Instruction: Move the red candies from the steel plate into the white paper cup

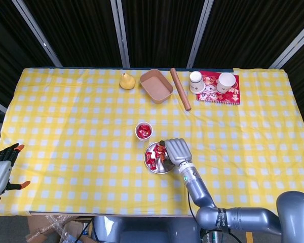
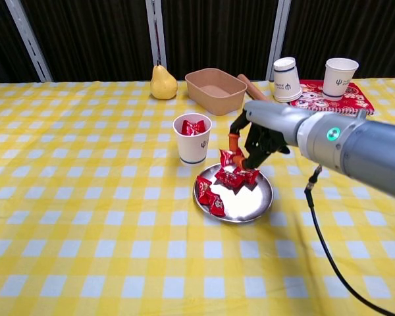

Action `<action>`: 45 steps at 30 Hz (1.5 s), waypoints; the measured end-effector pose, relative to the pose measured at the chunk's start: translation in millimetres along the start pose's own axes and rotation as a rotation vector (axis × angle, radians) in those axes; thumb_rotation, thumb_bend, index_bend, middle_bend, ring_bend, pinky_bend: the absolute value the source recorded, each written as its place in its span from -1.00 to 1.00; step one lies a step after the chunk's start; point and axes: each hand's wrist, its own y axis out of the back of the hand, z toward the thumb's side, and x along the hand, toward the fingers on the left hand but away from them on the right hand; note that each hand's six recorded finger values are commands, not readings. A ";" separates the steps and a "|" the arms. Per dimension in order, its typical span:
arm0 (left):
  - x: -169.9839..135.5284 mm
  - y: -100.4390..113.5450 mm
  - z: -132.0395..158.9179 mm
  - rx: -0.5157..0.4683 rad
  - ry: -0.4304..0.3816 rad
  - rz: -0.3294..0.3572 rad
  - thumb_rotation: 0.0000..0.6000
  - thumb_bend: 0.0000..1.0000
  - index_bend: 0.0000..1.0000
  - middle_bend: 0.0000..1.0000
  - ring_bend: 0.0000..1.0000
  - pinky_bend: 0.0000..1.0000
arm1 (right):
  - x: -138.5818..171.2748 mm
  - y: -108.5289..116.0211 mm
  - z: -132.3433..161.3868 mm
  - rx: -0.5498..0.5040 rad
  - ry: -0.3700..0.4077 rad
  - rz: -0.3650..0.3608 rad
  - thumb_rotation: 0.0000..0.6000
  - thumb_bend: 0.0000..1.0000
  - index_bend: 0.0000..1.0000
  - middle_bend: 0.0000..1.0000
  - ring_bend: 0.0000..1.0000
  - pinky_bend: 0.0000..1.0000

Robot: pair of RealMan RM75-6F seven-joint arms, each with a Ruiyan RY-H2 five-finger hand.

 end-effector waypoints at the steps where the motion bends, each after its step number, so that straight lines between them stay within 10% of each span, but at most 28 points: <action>1: -0.1 -0.1 0.2 0.000 0.000 -0.001 1.00 -0.91 -1.00 -1.00 -1.00 -1.00 | -1.2 6.4 2.3 -0.006 0.003 -0.014 1.00 0.09 0.15 0.73 0.82 0.67; 13: 1.2 -1.9 0.1 0.000 0.007 -0.010 1.00 -0.91 -1.00 -1.00 -1.00 -1.00 | -30.5 53.6 27.3 -0.037 0.018 -0.117 1.00 0.09 0.15 0.73 0.82 0.67; 45: 1.1 -2.4 -0.7 -0.018 0.020 -0.023 1.00 -0.91 -1.00 -1.00 -1.00 -1.00 | -58.3 22.9 34.4 -0.006 0.029 -0.110 1.00 -0.11 -0.16 0.73 0.82 0.67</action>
